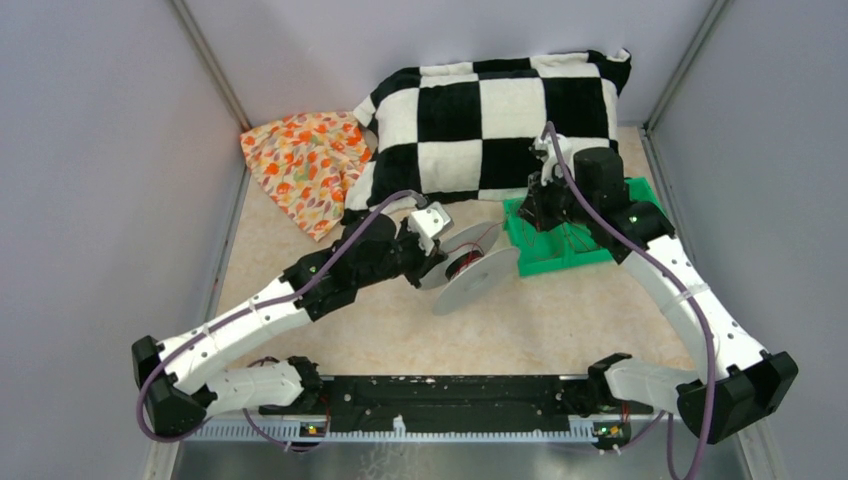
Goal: Wrap the cables
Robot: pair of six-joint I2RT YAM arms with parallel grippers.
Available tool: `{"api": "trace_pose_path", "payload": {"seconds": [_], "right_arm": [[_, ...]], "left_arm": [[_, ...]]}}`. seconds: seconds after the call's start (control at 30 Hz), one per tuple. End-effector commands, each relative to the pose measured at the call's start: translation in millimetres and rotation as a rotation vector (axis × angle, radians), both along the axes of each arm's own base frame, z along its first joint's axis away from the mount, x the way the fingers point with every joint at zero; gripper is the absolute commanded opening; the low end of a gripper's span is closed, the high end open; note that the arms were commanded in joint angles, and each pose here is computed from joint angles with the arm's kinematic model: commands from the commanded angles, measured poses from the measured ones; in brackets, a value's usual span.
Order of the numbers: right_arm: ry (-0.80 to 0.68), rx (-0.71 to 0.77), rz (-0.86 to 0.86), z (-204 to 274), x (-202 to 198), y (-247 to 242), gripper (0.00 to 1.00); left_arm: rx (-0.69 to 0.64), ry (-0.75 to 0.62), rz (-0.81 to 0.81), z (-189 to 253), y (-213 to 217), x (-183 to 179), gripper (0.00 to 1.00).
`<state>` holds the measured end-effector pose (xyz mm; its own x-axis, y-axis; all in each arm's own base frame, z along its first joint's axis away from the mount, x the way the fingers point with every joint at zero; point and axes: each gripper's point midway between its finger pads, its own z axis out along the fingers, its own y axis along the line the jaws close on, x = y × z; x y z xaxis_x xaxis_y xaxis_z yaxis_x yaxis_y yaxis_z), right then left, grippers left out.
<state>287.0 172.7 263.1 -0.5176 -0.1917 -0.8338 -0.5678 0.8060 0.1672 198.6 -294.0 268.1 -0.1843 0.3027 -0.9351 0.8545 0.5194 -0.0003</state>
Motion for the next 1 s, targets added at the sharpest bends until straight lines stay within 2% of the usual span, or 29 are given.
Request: {"api": "trace_pose_path", "payload": {"seconds": [0.0, 0.2, 0.43, 0.57, 0.7, 0.97], "right_arm": [[-0.048, 0.052, 0.029, 20, -12, 0, 0.0], [-0.029, 0.07, 0.105, 19, -33, 4, 0.0], [-0.006, 0.251, 0.229, 32, -58, 30, 0.01], [0.029, 0.363, 0.283, 32, -67, 45, 0.17], [0.048, 0.423, 0.267, 26, -67, 49, 0.43], [0.038, 0.363, 0.164, 16, -56, 35, 0.77]], "left_arm": [[-0.234, -0.155, -0.1, 86, 5, -23, 0.0], [-0.405, -0.205, -0.037, 137, 20, -22, 0.0], [-0.518, -0.165, 0.073, 157, 17, -4, 0.0], [-0.539, -0.178, 0.052, 169, 15, -5, 0.0], [-0.564, -0.195, 0.05, 184, 18, -8, 0.0], [-0.587, -0.203, 0.174, 198, 36, 5, 0.0]]}}
